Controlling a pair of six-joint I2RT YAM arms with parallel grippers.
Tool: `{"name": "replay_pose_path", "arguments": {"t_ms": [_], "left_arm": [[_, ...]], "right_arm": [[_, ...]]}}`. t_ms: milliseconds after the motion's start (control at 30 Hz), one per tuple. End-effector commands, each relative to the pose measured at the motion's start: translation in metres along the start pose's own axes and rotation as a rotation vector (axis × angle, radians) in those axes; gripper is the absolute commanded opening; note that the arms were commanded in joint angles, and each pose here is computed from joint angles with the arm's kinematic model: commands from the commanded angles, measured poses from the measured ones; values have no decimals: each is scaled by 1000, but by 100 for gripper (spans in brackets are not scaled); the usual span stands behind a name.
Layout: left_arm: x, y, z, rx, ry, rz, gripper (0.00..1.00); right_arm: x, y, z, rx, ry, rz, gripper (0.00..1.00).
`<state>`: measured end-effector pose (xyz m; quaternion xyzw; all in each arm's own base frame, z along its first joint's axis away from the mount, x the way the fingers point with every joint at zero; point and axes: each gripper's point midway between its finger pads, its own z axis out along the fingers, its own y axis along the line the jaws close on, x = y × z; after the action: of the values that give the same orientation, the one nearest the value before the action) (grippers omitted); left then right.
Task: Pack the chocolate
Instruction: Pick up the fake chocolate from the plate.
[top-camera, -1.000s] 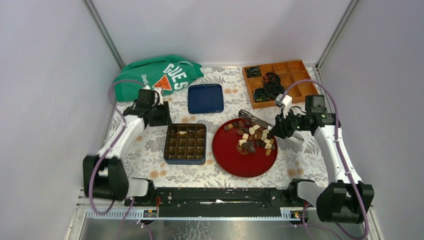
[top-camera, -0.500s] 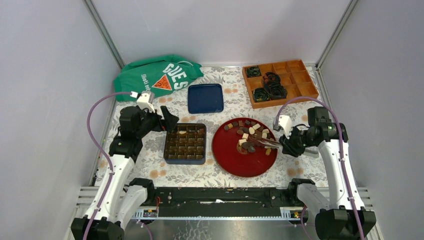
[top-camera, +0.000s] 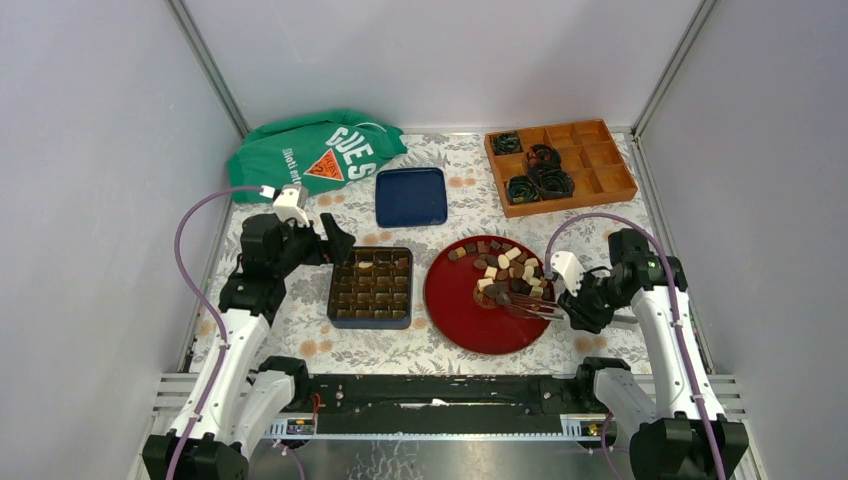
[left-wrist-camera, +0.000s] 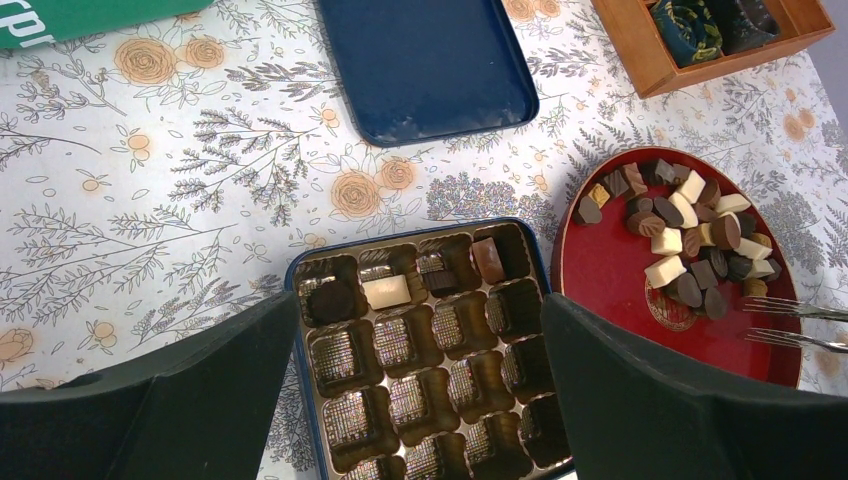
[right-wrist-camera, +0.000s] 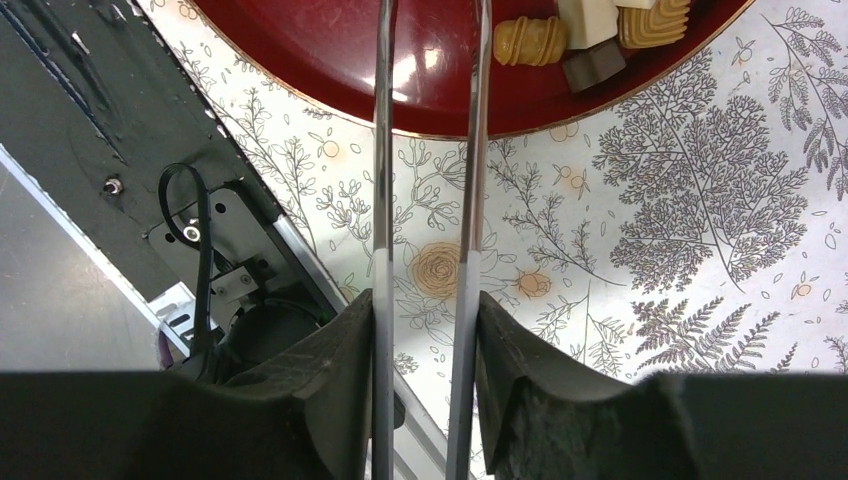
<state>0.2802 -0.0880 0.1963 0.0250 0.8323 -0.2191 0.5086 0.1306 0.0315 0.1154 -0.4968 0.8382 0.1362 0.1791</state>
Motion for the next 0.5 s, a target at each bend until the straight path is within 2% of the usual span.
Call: {"name": "replay_pose_path", "arguments": {"t_ms": [0,467], "left_arm": [[-15,1,0,-10,-50,22,99],[-12,2,1,-11,-41,17,99]], "right_arm": [[-2,-7,0,25,-11,-12,46],[-10,-12,11,16,-59,8,47]]}}
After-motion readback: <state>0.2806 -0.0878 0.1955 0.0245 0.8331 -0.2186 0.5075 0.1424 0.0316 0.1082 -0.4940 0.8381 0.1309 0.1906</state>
